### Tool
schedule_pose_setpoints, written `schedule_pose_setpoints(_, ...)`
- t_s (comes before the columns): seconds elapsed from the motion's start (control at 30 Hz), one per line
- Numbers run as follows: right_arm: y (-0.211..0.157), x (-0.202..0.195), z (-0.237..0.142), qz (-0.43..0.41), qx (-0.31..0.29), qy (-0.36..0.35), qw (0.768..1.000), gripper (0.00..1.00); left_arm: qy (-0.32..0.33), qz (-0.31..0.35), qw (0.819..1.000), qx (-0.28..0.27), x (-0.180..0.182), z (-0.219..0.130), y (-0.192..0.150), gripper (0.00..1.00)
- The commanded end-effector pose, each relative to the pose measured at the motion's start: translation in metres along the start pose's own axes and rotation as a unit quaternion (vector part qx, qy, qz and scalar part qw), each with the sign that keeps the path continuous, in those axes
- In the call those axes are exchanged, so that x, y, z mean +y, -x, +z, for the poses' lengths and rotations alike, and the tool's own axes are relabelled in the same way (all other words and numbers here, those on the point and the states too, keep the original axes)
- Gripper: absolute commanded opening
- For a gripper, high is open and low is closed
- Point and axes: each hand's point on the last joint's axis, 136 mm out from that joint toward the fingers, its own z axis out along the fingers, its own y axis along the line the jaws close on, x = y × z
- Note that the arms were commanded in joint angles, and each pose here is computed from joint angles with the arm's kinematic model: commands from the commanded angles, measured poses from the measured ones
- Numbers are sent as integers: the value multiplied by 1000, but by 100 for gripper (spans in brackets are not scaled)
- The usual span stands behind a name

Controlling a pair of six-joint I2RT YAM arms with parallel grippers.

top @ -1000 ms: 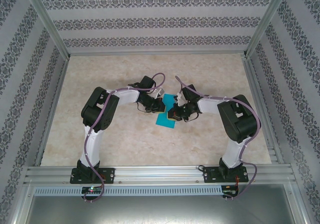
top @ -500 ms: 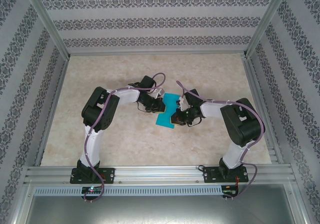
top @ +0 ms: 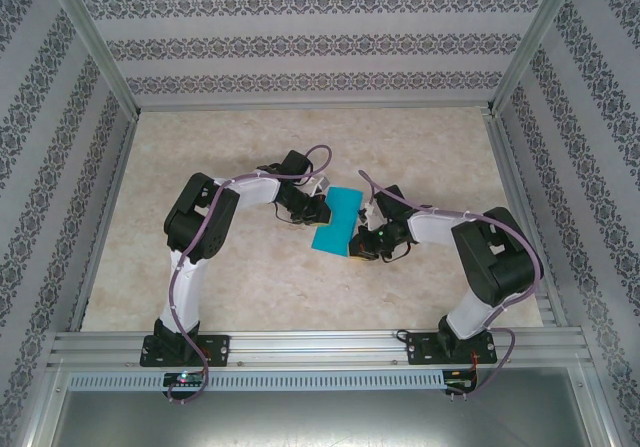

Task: Fold a paper plane with a square sheet of paper (pick it up from the middle)
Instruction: Fold the triangle a second time at the center of the table.

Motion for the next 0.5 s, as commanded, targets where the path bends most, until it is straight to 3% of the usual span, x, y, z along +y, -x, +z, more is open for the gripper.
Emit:
schedule_pose_setpoints(0.0, 11, 30, -11, 1, -15, 42, 999, 0, 122, -61, 988, 67, 79, 23, -47, 11)
schedule_pose_setpoints(0.13, 30, 49, -6, -7, -30, 64, 997, 0, 119, -62, 989, 66, 77, 22, -46, 11)
schedule_pose_setpoints(0.47, 55, 47, 21, -17, -17, 44, 999, 0, 118, -59, 989, 61, 74, 19, -44, 11)
